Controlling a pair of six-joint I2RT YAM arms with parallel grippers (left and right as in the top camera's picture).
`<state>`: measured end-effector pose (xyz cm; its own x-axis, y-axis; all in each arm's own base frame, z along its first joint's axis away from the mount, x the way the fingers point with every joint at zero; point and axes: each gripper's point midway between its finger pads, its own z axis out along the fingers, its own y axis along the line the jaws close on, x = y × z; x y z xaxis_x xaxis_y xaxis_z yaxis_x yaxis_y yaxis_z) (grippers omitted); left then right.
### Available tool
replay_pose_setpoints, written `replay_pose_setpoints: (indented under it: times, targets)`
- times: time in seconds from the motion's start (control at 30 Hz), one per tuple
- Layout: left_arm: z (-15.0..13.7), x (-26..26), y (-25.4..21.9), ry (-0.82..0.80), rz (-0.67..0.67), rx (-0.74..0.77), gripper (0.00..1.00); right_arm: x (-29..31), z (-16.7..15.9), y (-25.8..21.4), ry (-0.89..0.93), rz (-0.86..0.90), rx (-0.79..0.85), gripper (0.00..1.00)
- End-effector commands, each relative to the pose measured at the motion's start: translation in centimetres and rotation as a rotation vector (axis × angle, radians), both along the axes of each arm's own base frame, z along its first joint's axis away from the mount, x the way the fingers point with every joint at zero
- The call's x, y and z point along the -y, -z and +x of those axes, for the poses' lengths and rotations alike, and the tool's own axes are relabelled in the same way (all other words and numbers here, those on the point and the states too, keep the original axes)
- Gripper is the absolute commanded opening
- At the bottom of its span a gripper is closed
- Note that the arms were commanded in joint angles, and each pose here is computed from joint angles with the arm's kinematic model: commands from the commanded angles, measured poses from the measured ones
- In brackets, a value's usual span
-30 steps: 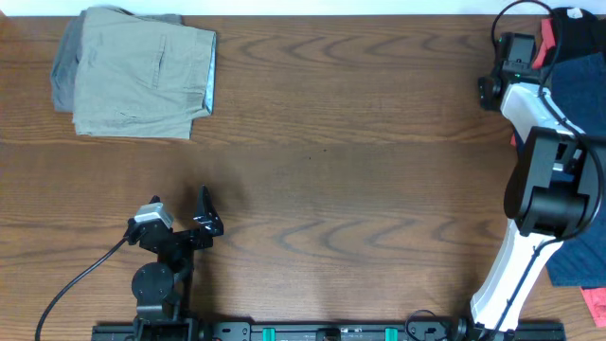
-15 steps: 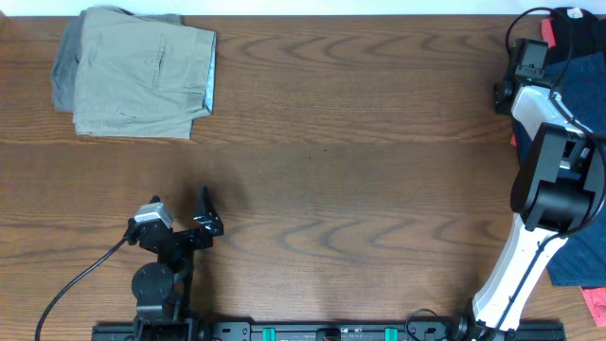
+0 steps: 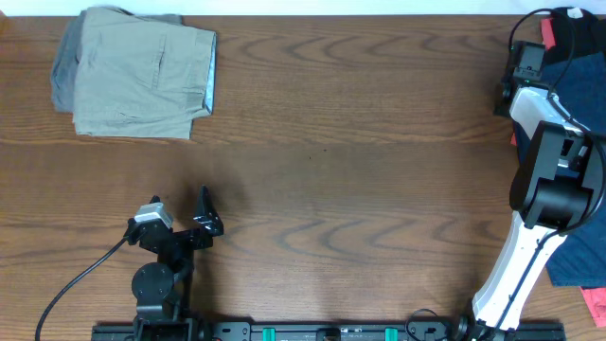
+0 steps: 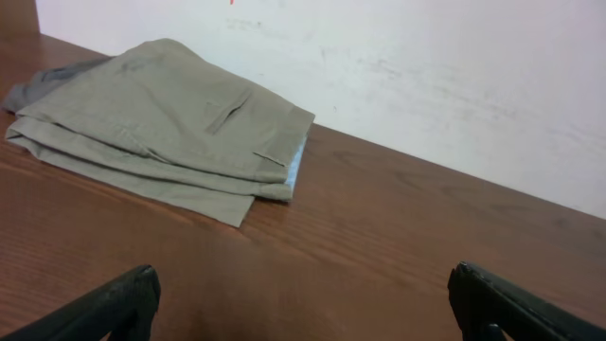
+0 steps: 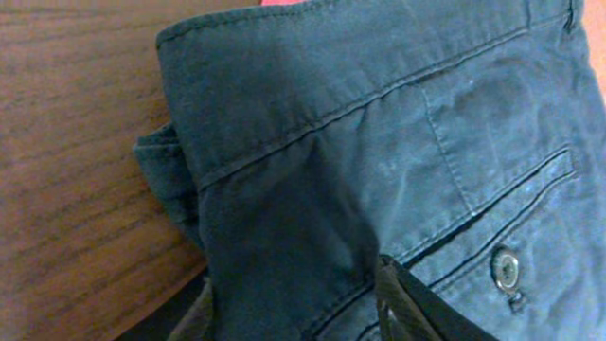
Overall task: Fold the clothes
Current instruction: 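Reach the right gripper to the navy shorts pile and grasp the waistband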
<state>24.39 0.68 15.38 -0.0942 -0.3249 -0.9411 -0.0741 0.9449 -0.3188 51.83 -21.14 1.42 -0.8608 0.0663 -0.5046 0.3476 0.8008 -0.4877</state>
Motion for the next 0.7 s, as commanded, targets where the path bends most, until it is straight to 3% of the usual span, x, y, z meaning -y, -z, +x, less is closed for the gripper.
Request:
replay_pose_setpoints:
  times: [0.0,0.17,0.37,0.5,0.67]
  targets:
    - [0.0,-0.5,1.8,-0.027,0.012,-0.044,0.98,0.3,-0.4,1.2,0.071,0.026,0.026,0.47]
    - [0.0,-0.5,1.8,-0.027,0.012,-0.044,0.98,0.1,-0.3,0.9,0.079,0.031,0.037,0.32]
    - [0.0,-0.5,1.8,-0.027,0.012,-0.044,0.98,0.1,-0.2,-0.5,0.092,0.035,0.070,0.22]
    - [0.0,-0.5,1.8,-0.027,0.012,-0.044,0.98,0.2,0.1,-2.5,0.096,0.030,0.109,0.07]
    - [0.0,-0.5,1.8,-0.027,0.012,-0.044,0.98,0.2,0.2,-4.4,0.096,0.024,0.138,0.01]
